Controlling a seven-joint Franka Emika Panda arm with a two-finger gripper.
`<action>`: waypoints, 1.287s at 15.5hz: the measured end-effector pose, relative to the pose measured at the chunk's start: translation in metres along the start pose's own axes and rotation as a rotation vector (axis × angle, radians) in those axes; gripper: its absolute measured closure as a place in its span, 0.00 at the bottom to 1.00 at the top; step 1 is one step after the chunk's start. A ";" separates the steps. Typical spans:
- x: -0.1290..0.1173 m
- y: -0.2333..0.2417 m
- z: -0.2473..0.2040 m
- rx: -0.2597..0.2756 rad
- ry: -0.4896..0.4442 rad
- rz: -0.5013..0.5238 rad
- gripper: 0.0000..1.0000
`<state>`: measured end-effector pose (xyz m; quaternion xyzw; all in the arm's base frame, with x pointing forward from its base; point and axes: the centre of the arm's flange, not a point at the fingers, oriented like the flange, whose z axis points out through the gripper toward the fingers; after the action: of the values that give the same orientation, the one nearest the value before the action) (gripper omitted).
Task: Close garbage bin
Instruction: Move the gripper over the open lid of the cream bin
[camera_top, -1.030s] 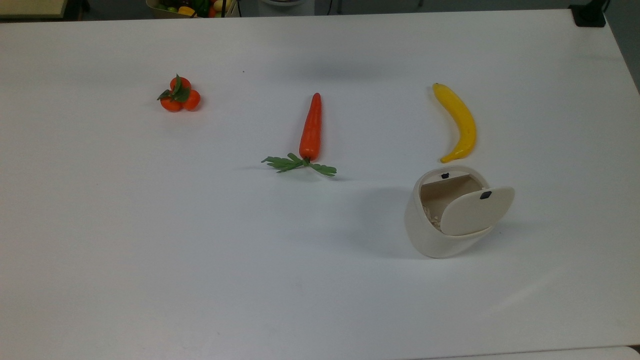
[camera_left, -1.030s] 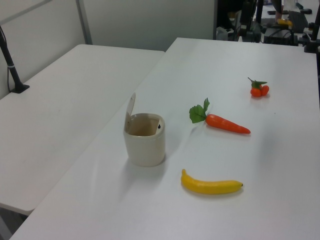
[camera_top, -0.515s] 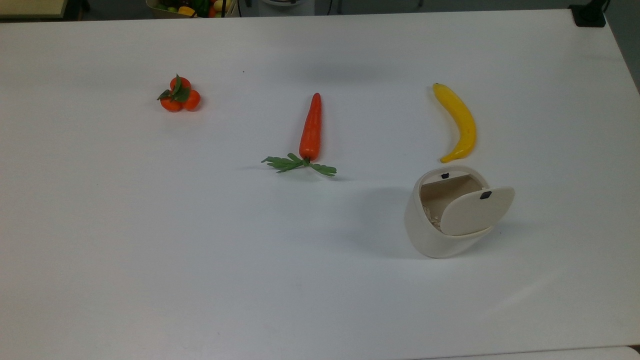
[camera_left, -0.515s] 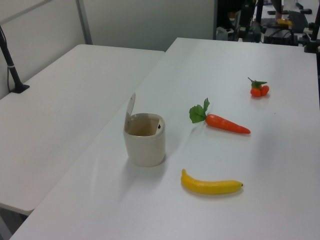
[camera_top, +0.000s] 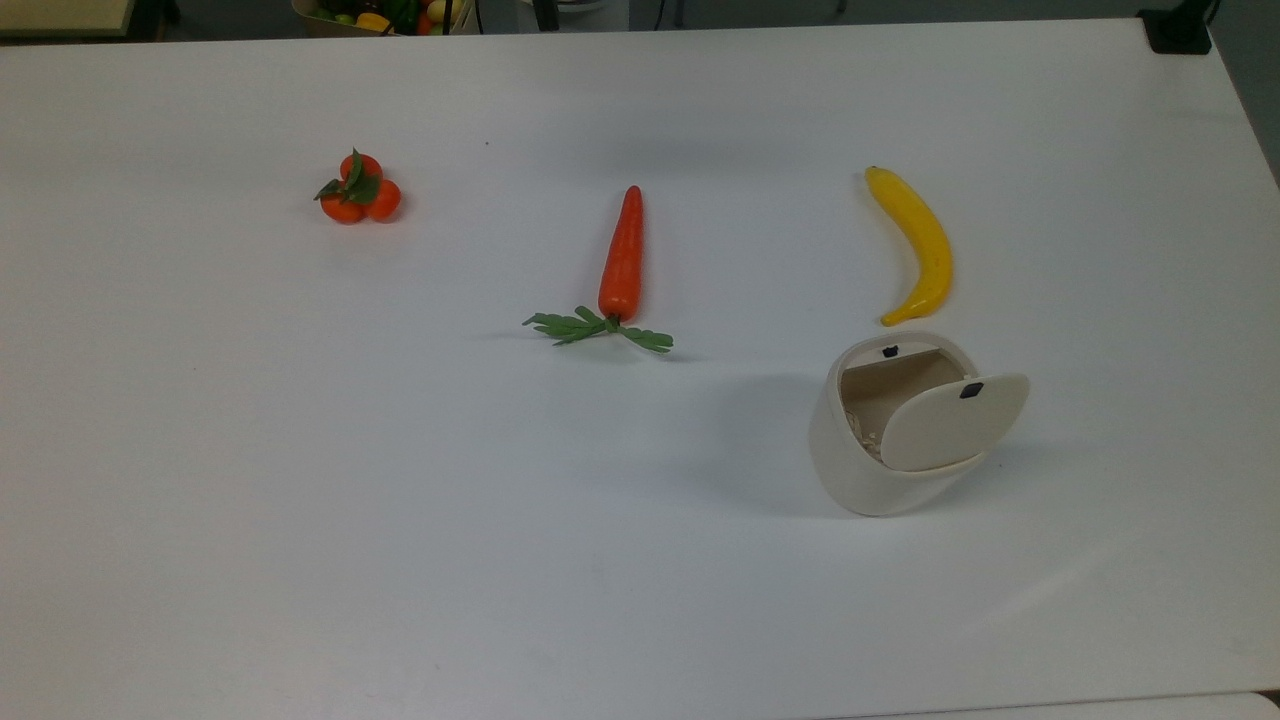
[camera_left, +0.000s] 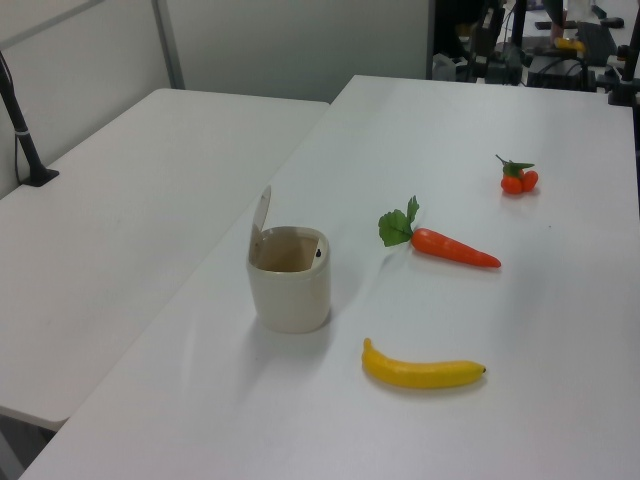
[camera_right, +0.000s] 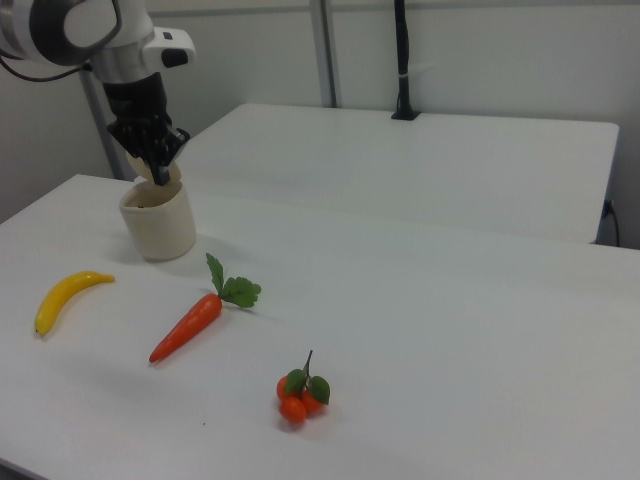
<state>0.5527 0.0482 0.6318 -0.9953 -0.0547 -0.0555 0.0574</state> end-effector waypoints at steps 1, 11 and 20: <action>0.001 -0.001 0.002 0.010 -0.002 0.001 0.99; 0.050 -0.060 0.026 0.081 0.212 -0.065 0.99; 0.107 -0.141 0.047 0.151 0.409 -0.030 0.99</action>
<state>0.6467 0.2045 0.6127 -0.9553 -0.0608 -0.2528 0.1407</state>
